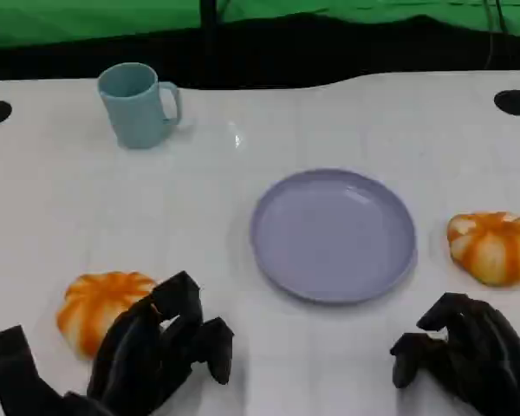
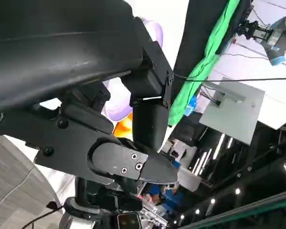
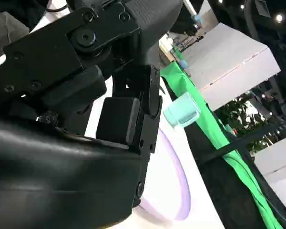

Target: Grasp the bread from the table and place it into the plate.

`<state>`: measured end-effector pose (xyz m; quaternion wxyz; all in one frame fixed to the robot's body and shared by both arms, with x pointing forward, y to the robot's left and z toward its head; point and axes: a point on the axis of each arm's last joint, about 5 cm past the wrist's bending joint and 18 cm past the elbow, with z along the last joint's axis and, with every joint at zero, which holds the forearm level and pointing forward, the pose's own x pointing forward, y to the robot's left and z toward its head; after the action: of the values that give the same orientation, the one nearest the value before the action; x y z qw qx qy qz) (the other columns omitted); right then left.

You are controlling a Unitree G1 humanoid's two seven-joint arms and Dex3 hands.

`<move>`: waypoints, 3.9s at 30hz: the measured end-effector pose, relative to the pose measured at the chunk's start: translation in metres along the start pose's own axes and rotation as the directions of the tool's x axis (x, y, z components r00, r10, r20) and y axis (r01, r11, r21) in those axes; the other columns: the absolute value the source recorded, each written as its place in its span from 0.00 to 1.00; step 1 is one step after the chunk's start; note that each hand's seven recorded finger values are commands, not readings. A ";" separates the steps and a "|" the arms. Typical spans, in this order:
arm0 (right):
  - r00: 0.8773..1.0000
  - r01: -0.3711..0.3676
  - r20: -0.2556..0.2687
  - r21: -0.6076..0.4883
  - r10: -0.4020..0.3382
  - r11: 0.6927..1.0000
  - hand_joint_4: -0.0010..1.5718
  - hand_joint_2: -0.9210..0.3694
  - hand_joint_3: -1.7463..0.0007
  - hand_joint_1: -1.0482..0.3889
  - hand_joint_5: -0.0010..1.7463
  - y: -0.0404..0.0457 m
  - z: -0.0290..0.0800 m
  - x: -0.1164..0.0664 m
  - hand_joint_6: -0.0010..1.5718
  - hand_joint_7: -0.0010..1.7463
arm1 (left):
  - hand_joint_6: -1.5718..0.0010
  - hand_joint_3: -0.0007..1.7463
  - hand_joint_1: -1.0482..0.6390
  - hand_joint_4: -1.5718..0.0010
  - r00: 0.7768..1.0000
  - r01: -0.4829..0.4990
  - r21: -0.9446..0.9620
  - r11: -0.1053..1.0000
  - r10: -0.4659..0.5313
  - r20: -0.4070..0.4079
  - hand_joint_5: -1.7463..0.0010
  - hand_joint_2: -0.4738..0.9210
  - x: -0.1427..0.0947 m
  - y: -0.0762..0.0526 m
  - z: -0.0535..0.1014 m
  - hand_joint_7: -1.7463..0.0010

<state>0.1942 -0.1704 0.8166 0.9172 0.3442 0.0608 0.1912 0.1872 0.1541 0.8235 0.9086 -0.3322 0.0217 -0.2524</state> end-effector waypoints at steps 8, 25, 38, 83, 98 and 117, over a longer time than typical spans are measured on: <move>1.000 -0.004 0.001 0.000 0.004 1.000 0.96 0.12 1.00 0.00 0.45 0.0003 0.001 0.001 1.00 0.17 | 0.53 0.07 0.19 0.39 1.000 -0.002 -0.012 1.000 0.002 -0.005 0.00 1.00 0.000 0.000 0.000 0.02; 1.000 -0.005 -0.002 0.000 0.005 1.000 0.96 0.11 1.00 0.00 0.46 0.0005 0.001 0.001 1.00 0.18 | 0.54 0.07 0.20 0.41 1.000 0.005 -0.004 1.000 -0.005 -0.011 0.00 1.00 -0.001 0.001 0.000 0.07; 1.000 -0.010 0.000 -0.001 0.010 1.000 0.97 0.12 1.00 0.01 0.45 0.0005 0.001 0.002 1.00 0.18 | 0.60 0.12 0.21 0.63 0.995 -0.041 0.247 0.968 0.016 0.103 0.05 1.00 -0.003 -0.008 0.013 0.43; 1.000 -0.017 0.003 -0.002 0.017 1.000 0.97 0.12 1.00 0.01 0.45 0.0019 0.004 0.003 1.00 0.18 | 0.76 0.02 0.20 0.82 0.977 0.107 0.968 -0.227 0.207 -0.059 0.66 0.99 -0.012 -0.059 0.117 0.99; 1.000 -0.017 0.002 -0.004 0.017 1.000 0.96 0.11 1.00 0.00 0.47 0.0019 0.004 0.003 1.00 0.19 | 0.78 0.00 0.20 0.83 0.918 0.252 0.827 -0.503 0.394 -0.039 0.70 0.97 0.000 -0.068 0.099 1.00; 1.000 -0.013 0.000 -0.009 0.013 1.000 0.96 0.11 1.00 0.00 0.47 0.0014 0.004 0.002 1.00 0.19 | 0.78 0.00 0.24 0.78 0.843 0.414 0.710 -0.569 0.534 -0.063 0.64 0.91 0.034 -0.027 0.061 1.00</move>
<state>0.1969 -0.1712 0.8208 0.9176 0.3402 0.0577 0.1973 0.2170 0.1567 0.8923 0.6511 0.7454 0.0557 -0.1318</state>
